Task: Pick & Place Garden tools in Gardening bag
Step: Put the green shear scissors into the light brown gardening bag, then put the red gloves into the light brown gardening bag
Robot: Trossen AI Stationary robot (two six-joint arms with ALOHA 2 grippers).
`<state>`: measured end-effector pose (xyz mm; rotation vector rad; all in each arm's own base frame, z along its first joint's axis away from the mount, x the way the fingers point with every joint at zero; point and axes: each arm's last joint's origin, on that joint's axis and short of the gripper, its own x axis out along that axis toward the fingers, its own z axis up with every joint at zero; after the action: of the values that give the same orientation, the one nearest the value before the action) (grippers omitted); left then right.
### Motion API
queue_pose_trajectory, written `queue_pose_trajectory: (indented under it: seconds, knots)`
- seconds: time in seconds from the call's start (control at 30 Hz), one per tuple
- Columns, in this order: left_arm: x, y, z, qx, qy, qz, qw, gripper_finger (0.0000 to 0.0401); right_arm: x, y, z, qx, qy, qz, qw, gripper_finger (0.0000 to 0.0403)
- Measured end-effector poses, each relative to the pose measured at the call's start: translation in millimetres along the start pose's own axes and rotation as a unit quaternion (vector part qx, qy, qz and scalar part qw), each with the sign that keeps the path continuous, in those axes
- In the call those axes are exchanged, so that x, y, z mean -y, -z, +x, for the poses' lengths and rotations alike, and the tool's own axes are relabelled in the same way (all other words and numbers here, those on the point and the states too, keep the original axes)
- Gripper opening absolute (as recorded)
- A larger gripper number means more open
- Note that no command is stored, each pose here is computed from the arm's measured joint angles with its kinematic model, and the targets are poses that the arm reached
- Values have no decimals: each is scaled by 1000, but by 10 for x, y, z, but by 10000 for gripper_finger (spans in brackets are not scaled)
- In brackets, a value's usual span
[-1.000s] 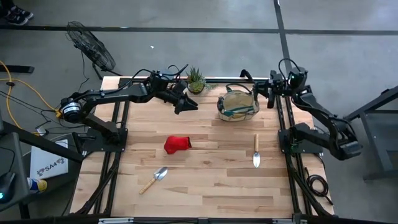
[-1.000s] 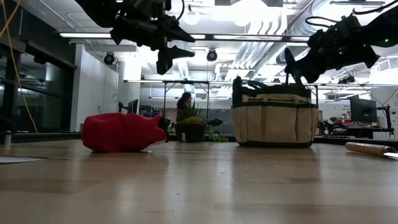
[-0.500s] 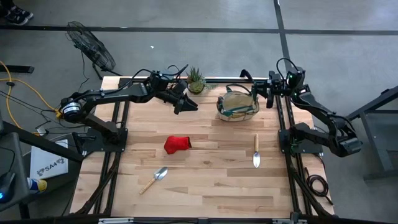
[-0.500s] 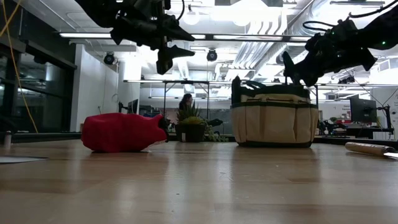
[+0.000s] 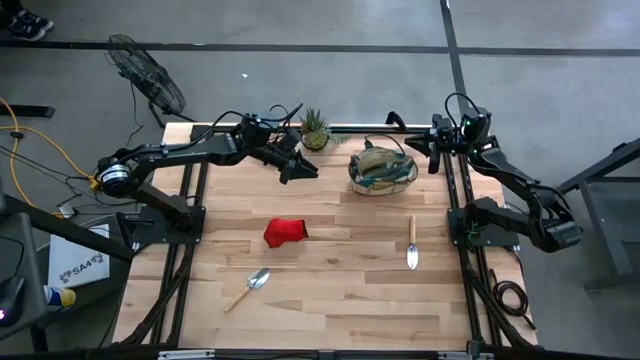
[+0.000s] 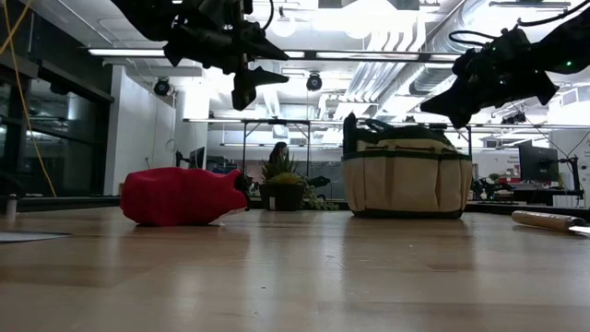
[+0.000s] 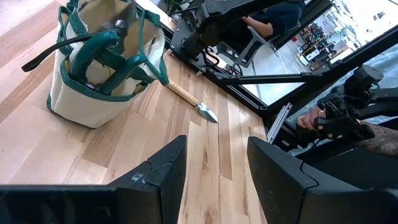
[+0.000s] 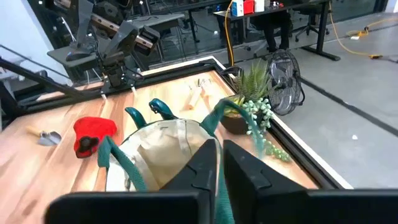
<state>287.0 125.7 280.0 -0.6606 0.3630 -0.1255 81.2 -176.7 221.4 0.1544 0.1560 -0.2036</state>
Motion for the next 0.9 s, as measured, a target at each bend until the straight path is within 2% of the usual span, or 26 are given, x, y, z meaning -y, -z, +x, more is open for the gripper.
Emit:
queue_pose_trajectory:
  seconds: [0.17, 0.27, 0.43, 0.5, 0.9]
  knots:
    - [-1, 0, -1, 0, 0, 0, 1000, 166, -28, -18, 9, 2, -5, 17, 1000, 4]
    - [-1, 0, -1, 0, 0, 0, 1000, 166, -115, -84, 49, 10, -11, -7, 1000, 6]
    - [-1, 0, -1, 0, 0, 2, 1000, 166, -302, -196, 142, 19, 51, -41, 998, 6]
    - [-1, 0, -1, 0, -1, 4, 1000, 166, -375, -214, 192, 19, 59, -47, 997, 6]
    - [-2, -1, -1, 1, -2, 5, 1000, 166, -639, -137, 414, -50, 75, -34, 995, 7]
